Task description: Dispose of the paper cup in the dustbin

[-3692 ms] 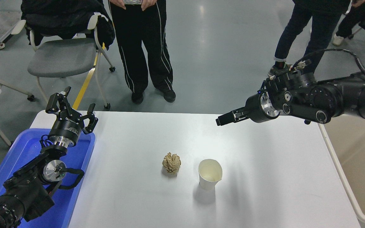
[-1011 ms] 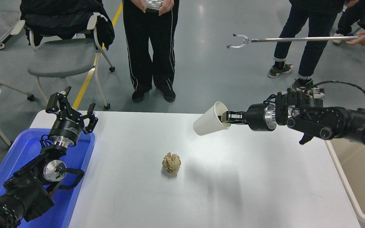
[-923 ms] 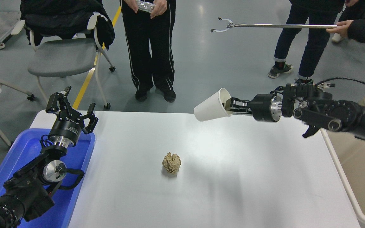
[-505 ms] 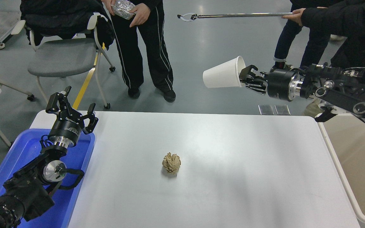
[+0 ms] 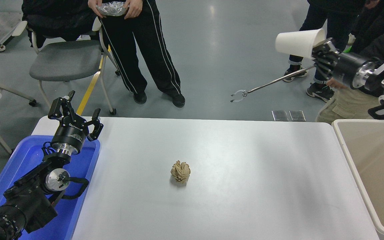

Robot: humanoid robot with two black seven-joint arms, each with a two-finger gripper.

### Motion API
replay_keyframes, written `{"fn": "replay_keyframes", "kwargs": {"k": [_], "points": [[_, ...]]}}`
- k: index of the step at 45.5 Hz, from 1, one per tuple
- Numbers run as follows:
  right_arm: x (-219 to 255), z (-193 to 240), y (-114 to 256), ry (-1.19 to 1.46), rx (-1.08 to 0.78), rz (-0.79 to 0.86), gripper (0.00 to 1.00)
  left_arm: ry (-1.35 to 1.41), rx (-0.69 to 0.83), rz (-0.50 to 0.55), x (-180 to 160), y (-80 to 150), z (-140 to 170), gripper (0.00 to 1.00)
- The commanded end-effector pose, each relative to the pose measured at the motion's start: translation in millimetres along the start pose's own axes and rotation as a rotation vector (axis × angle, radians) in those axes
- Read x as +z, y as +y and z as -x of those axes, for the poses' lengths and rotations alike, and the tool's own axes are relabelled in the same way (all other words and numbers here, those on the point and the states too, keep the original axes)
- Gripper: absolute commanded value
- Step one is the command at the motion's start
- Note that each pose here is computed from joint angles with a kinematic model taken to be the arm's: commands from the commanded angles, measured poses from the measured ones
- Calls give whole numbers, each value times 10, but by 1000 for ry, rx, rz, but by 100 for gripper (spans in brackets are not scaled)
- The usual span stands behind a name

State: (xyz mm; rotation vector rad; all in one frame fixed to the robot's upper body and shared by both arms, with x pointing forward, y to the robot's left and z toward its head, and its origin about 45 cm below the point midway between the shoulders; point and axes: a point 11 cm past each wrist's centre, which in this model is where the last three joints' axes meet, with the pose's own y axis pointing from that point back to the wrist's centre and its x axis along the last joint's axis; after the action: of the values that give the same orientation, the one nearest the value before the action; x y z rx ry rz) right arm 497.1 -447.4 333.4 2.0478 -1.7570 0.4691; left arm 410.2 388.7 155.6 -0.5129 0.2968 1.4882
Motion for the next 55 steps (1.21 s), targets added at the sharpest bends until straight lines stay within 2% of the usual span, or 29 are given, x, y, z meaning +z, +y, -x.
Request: {"fn": "replay_keyframes", "kwargs": {"k": [1,10,23,31,39,46,55], "points": [[566,-759,532,43,257,144,0,0,1,0,1,0,-2,100],[1041,-1031,995,120,380,318,0,0,1,0,1,0,-2,100],[1701,-963,1424,126,465,697,0,0,1,0,1,0,-2,100],[1876,-950,1597,143,541,828,0,0,1,0,1,0,-2,100],[2043,-868,1732,140,541,913,0,0,1,0,1,0,-2,100],[2281,-511,1742,156,458,966,0,0,1,0,1,0,-2,100],[2593,228,1680,116,329,1003,0,0,1,0,1,0,-2,100]]}}
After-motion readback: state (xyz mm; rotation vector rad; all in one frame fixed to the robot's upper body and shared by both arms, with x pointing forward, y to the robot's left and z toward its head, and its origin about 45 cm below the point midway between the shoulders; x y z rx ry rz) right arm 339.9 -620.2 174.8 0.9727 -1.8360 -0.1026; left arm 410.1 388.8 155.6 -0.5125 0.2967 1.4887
